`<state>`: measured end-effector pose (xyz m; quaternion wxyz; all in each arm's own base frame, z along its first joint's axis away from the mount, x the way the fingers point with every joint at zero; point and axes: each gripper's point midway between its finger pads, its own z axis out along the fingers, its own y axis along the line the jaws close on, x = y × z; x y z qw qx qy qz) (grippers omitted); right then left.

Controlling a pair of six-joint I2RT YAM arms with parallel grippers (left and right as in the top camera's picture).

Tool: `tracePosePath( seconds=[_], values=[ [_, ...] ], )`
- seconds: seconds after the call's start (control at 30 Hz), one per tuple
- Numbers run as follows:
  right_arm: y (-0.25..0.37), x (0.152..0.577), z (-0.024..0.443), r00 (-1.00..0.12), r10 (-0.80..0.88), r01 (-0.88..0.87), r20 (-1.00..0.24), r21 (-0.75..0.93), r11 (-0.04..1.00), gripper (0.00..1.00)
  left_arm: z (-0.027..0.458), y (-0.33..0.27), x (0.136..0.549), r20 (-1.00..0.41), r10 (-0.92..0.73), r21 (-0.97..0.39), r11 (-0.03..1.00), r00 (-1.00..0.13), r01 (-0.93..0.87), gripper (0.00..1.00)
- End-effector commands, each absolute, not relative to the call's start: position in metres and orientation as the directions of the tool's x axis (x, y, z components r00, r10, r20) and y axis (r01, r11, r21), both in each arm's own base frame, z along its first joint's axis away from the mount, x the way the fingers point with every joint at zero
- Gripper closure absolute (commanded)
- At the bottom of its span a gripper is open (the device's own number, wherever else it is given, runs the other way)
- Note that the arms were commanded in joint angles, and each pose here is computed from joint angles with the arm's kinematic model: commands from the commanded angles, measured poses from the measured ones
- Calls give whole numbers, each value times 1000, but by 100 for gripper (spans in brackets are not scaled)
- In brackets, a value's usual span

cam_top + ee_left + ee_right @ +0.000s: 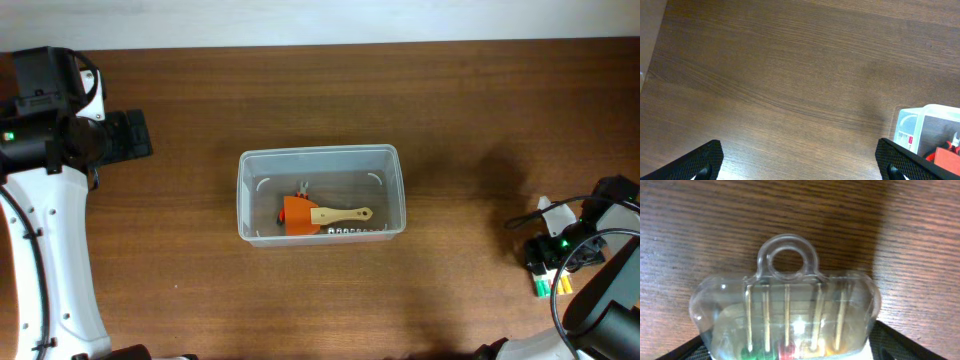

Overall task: Pack container
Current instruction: 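Grasp the clear screwdriver set case by its top with the right gripper, then lift the screwdriver set and lower it into the box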

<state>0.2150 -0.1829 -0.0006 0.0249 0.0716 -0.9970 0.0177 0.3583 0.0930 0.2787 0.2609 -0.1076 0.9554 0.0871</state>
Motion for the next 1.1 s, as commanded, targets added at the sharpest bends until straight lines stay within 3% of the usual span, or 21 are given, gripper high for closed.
tracePosePath(
  seconds=[0.0, 0.37, 0.53, 0.63, 1.07],
  values=[
    [-178, 215, -3, -987, -151, -152, 55, -13, 988, 24, 282, 94, 354, -520, -150, 127, 960, -841, -250, 1],
    [-176, 216, -3, -988, -150, -151, 45, -5, 989, 46, 281, 94, 353, -515, -150, 128, 960, -844, -249, 1],
    [-177, 218, -2, -988, -149, -150, 38, -9, 989, 66, 281, 95, 353, -515, -150, 132, 959, -844, -251, 1],
    [-179, 222, 1, -989, -143, -143, 30, -16, 990, 71, 281, 95, 353, -515, -150, 135, 958, -844, -253, 1],
    [-182, 253, 22, -987, -153, -151, -45, -45, 987, 79, 281, 96, 353, -513, -136, 147, 959, -847, -243, 1]
  ],
)
